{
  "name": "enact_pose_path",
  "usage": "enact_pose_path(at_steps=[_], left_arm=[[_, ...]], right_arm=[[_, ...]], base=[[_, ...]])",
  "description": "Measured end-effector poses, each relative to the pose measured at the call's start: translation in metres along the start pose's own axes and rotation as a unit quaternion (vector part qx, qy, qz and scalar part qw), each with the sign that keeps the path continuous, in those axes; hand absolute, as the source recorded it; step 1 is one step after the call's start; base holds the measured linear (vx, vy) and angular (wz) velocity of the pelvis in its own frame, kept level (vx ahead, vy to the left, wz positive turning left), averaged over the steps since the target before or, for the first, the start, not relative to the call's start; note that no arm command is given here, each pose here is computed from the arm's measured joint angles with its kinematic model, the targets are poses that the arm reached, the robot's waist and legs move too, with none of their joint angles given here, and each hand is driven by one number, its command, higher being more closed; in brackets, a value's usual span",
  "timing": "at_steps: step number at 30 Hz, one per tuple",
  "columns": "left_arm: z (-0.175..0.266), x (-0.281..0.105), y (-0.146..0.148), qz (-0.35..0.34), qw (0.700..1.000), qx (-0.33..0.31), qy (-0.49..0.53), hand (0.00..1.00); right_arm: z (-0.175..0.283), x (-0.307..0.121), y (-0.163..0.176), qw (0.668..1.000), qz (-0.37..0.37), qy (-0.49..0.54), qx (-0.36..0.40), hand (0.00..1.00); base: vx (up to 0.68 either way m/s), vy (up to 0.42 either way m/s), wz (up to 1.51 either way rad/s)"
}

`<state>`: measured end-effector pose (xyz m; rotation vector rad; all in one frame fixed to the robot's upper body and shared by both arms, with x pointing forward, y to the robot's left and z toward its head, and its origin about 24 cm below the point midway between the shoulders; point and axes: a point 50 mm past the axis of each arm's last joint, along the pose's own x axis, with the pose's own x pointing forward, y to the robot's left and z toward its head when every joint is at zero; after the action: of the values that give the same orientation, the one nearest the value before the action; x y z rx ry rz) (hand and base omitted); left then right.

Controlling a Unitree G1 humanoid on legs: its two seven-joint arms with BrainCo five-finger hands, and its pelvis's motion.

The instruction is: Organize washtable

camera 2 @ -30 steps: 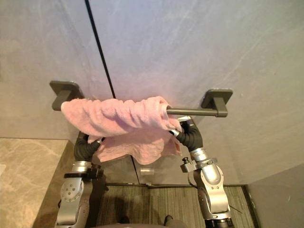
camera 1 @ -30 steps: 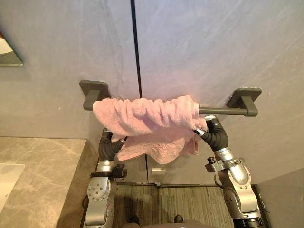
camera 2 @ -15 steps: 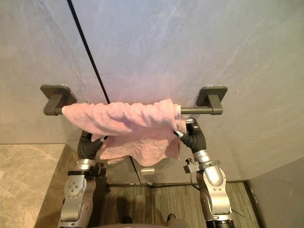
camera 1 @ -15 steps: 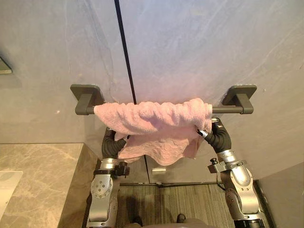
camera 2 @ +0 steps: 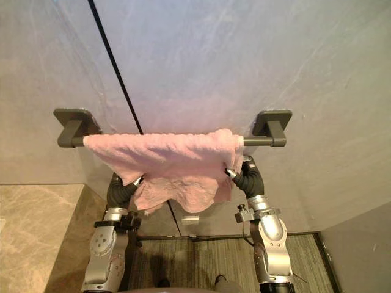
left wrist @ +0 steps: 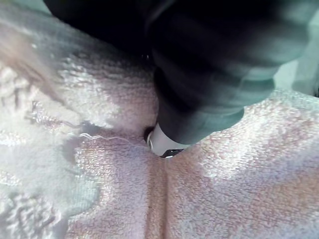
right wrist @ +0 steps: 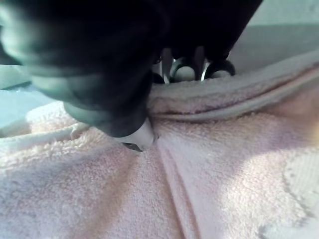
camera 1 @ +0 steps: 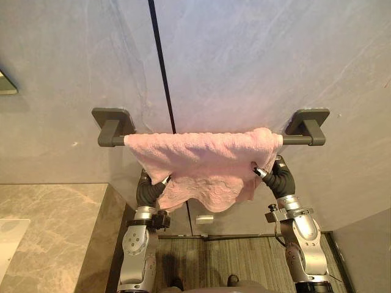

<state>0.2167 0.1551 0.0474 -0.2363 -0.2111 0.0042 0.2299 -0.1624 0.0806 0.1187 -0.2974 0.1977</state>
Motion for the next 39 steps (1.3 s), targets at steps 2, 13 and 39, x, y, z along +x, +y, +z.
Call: enact_pose_path(at_steps=[2,13,39], left_arm=[[-0.002,0.0,0.0,0.002,1.0,-0.001,0.003,1.0],[-0.014,-0.002,0.001,0.015,0.999,-0.012,0.026,1.0],[-0.037,-0.043,0.037,0.118,0.987,-0.013,0.11,0.0]], right_arm=[[-0.001,0.0,0.001,1.0,-0.004,0.0,0.005,1.0],[-0.01,0.0,0.005,0.999,-0.036,0.001,0.018,1.0],[-0.054,-0.062,-0.027,0.966,-0.214,0.141,0.014,0.0]], base=[[0.0,0.0,0.0],[0.0,0.0,0.0],[0.0,0.0,0.0]])
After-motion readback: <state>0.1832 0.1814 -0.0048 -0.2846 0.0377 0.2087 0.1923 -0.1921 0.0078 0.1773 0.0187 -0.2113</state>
